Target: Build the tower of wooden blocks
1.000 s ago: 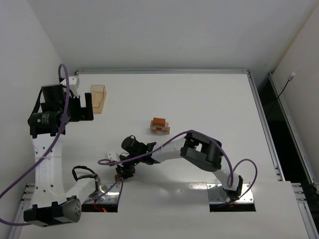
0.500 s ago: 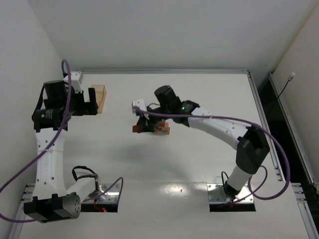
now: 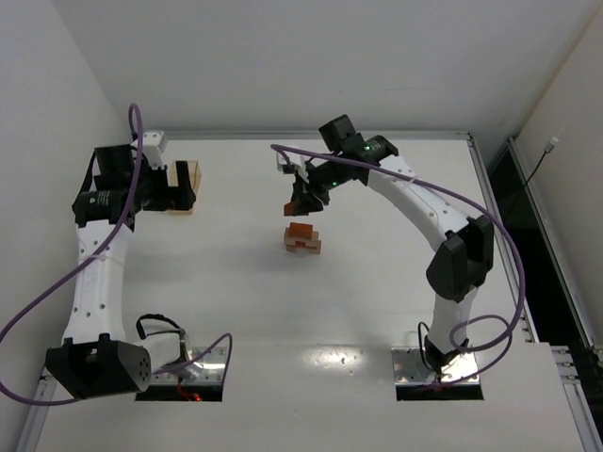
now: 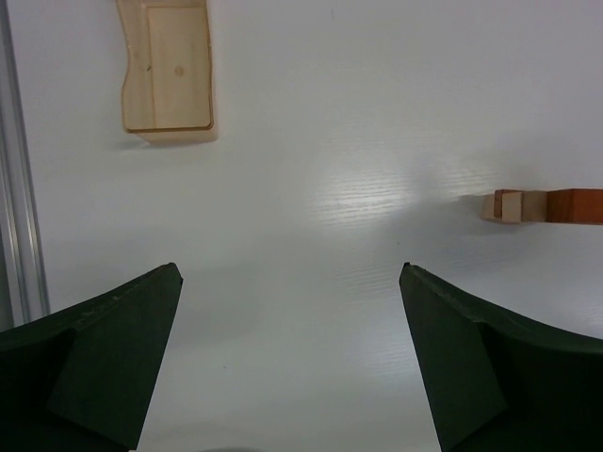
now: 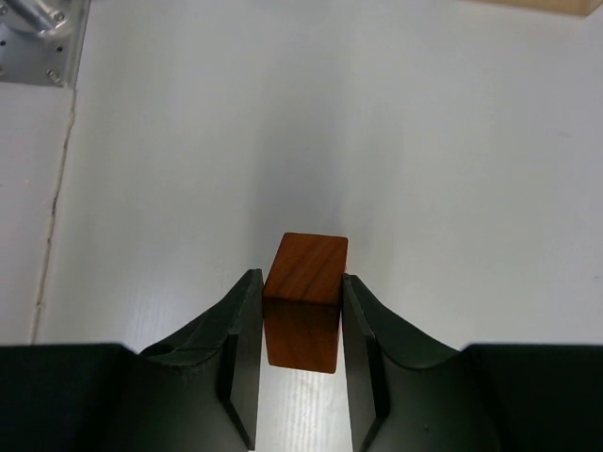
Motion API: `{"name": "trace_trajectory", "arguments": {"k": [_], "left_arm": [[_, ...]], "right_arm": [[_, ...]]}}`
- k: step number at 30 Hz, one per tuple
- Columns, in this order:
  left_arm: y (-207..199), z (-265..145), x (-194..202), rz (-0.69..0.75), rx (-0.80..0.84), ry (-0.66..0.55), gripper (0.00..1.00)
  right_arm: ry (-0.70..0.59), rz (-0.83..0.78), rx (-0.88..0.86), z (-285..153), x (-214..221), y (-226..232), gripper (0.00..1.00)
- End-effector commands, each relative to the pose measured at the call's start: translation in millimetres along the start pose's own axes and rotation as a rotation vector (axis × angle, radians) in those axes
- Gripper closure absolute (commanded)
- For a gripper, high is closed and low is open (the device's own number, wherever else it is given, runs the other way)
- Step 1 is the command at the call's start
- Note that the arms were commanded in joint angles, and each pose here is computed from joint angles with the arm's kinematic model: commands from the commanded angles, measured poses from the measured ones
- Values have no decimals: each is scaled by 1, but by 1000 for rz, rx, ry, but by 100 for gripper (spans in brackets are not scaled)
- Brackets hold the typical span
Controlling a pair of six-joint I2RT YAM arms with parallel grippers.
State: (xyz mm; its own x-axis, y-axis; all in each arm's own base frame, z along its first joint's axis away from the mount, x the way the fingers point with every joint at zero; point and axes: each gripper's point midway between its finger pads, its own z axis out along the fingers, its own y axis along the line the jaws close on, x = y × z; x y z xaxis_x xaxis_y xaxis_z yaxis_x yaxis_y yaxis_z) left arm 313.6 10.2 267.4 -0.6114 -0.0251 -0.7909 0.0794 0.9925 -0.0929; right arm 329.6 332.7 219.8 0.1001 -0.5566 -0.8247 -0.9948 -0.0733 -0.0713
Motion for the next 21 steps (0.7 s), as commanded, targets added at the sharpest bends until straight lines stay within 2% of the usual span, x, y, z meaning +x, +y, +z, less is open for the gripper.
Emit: {"name": "trace_trajectory", "arguments": {"k": [1, 14, 21], "left_arm": [[-5, -1, -16, 10, 33, -61, 0], [-13, 14, -1, -20, 95, -25, 0], [-12, 16, 0, -20, 95, -25, 0]], "right_arm": [[8, -14, -57, -1, 2, 12, 100], [76, 103, -113, 26, 58, 24, 100], [79, 148, -76, 32, 67, 12, 100]]}}
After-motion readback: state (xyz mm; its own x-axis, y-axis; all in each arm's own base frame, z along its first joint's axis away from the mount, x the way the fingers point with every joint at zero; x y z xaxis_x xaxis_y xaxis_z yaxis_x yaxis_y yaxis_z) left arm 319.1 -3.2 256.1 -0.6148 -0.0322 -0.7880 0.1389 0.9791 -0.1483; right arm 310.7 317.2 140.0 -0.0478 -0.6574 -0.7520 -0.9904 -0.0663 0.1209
